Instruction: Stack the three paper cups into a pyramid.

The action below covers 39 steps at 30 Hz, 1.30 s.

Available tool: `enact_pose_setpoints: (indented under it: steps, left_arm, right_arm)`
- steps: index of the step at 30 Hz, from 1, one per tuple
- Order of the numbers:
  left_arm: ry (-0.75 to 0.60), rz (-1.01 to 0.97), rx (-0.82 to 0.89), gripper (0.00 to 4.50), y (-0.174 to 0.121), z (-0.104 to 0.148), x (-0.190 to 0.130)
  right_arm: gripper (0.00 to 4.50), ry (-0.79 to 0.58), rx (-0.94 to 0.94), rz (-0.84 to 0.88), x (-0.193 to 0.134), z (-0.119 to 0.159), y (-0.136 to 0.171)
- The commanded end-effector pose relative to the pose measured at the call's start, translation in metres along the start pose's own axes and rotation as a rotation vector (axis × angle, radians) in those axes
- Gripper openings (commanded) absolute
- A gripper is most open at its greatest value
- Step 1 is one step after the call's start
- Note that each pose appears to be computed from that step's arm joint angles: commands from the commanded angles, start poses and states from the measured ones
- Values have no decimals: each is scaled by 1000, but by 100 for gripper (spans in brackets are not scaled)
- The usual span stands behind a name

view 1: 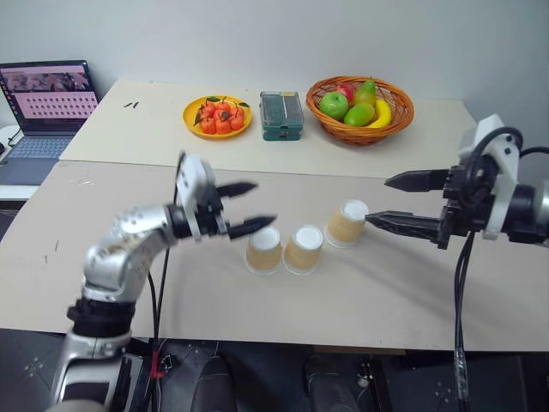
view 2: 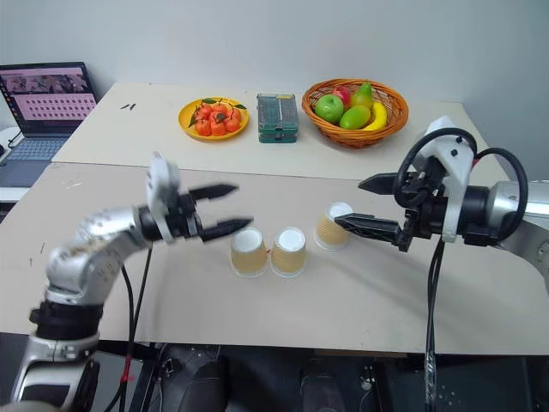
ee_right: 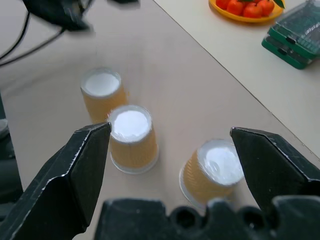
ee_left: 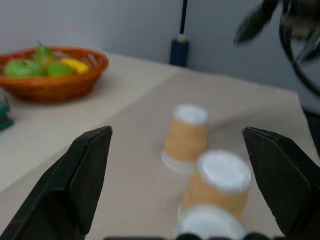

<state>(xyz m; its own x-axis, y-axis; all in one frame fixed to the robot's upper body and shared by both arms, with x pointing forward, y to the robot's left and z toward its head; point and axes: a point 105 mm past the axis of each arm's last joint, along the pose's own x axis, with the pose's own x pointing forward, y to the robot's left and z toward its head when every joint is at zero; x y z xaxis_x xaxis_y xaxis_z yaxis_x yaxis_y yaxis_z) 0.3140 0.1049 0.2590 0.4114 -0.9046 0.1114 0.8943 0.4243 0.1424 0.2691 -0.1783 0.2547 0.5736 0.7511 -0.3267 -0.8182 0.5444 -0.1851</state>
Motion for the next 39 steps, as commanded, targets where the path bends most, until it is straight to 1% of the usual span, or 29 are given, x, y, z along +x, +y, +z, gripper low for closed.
enact_pose_setpoints:
  steps: [1,3,5,7,11,14,19,22,27,30,35,39]
  left_arm:
    - [-84,28,-11,444,1,41,2]
    - [-100,38,-19,444,2,52,3]
    - [-58,-1,4,444,-8,55,2]
    - [22,-50,41,444,-18,51,-4]
    - [133,-72,78,444,-23,45,-18]
    - [216,-88,92,444,-26,37,-31]
    - [278,-76,111,444,-26,30,-39]
    - [289,-73,109,444,-26,28,-40]
    - [289,-70,103,444,-28,25,-38]
    - [293,-70,103,444,-30,22,-37]
    - [284,-43,103,444,-28,22,-38]
    - [280,-36,98,444,-29,19,-37]
  right_arm:
    - [450,-15,-33,-53,-9,-1,-12]
    - [450,0,-12,-79,-7,-14,-18]
    - [450,27,4,-98,-5,-31,-22]
    - [450,8,27,-136,-6,-39,-28]
    - [450,-9,24,-181,-7,-49,-38]
    - [450,2,54,-209,-3,-74,-43]
    - [450,-58,78,-268,6,-91,-57]
    - [450,-52,75,-270,13,-102,-60]
    - [450,-92,74,-224,35,-100,-58]
    - [450,-129,80,-184,48,-90,-56]
    - [450,-135,77,-115,67,-86,-50]
    - [450,-143,70,-79,81,-81,-51]
